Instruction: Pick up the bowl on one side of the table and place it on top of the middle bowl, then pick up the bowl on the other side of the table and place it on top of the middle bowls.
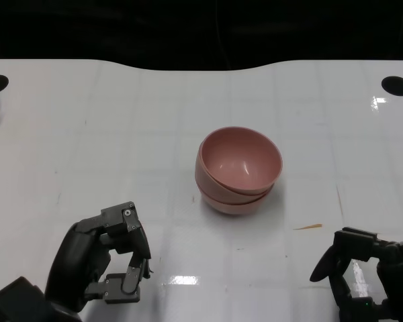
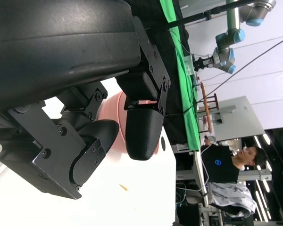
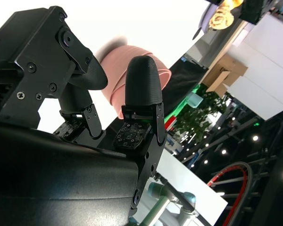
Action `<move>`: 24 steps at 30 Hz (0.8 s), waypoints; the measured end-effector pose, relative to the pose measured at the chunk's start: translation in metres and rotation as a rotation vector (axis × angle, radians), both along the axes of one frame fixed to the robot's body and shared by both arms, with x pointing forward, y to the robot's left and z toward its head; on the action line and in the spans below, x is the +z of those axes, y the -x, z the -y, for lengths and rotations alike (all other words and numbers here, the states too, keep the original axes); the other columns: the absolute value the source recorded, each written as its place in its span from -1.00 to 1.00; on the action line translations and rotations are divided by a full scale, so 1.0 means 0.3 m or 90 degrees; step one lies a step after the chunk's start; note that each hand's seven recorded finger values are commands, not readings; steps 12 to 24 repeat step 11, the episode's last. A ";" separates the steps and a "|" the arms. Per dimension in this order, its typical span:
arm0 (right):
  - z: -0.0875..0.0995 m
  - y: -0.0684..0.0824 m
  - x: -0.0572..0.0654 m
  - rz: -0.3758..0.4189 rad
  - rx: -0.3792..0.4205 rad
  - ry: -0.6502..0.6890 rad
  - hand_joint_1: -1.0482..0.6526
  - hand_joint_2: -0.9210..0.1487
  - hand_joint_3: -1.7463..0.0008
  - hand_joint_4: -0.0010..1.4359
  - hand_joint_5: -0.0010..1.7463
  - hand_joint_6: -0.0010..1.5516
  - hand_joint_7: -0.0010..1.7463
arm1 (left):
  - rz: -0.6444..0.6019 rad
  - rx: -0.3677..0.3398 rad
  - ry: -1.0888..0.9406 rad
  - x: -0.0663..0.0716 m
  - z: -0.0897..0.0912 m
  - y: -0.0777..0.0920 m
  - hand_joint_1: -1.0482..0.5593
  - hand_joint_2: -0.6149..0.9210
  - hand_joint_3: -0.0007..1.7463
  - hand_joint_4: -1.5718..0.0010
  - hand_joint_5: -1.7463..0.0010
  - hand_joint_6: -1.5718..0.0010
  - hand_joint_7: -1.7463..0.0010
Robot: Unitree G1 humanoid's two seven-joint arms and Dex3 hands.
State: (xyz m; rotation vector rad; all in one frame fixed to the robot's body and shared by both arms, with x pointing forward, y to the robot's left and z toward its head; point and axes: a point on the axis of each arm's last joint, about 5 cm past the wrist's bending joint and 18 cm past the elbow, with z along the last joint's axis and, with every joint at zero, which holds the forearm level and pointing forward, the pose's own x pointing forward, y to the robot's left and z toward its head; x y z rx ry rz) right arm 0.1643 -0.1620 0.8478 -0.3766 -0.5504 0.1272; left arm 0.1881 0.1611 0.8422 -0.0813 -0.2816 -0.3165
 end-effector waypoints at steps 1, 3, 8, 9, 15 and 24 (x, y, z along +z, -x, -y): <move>0.000 -0.001 -0.001 0.002 0.000 -0.002 0.39 0.48 -0.82 0.25 0.83 0.19 0.44 | -0.001 0.000 0.000 -0.001 0.000 -0.001 0.23 0.14 0.78 -0.13 -0.96 -0.06 -0.74; 0.004 -0.003 -0.001 0.007 -0.001 -0.003 0.39 0.49 -0.83 0.26 0.81 0.20 0.43 | -0.002 0.000 0.000 -0.002 0.000 -0.003 0.23 0.12 0.82 -0.14 -0.96 -0.07 -0.75; 0.009 -0.006 -0.004 0.005 0.002 -0.001 0.39 0.49 -0.83 0.27 0.77 0.22 0.38 | 0.008 -0.002 -0.009 -0.004 0.001 -0.004 0.25 0.12 0.83 -0.18 -0.96 -0.10 -0.72; 0.007 -0.006 -0.005 0.004 0.003 -0.003 0.39 0.49 -0.83 0.27 0.77 0.22 0.38 | 0.009 -0.001 -0.009 -0.006 0.001 -0.004 0.25 0.13 0.83 -0.19 -0.95 -0.11 -0.71; 0.002 -0.006 -0.007 0.004 0.004 -0.012 0.38 0.49 -0.83 0.27 0.77 0.22 0.37 | 0.006 -0.001 -0.011 -0.010 -0.001 -0.002 0.26 0.13 0.82 -0.19 -0.95 -0.12 -0.69; 0.002 -0.006 -0.007 0.004 0.004 -0.012 0.38 0.49 -0.83 0.27 0.77 0.22 0.37 | 0.006 -0.001 -0.011 -0.010 -0.001 -0.002 0.26 0.13 0.82 -0.19 -0.95 -0.12 -0.69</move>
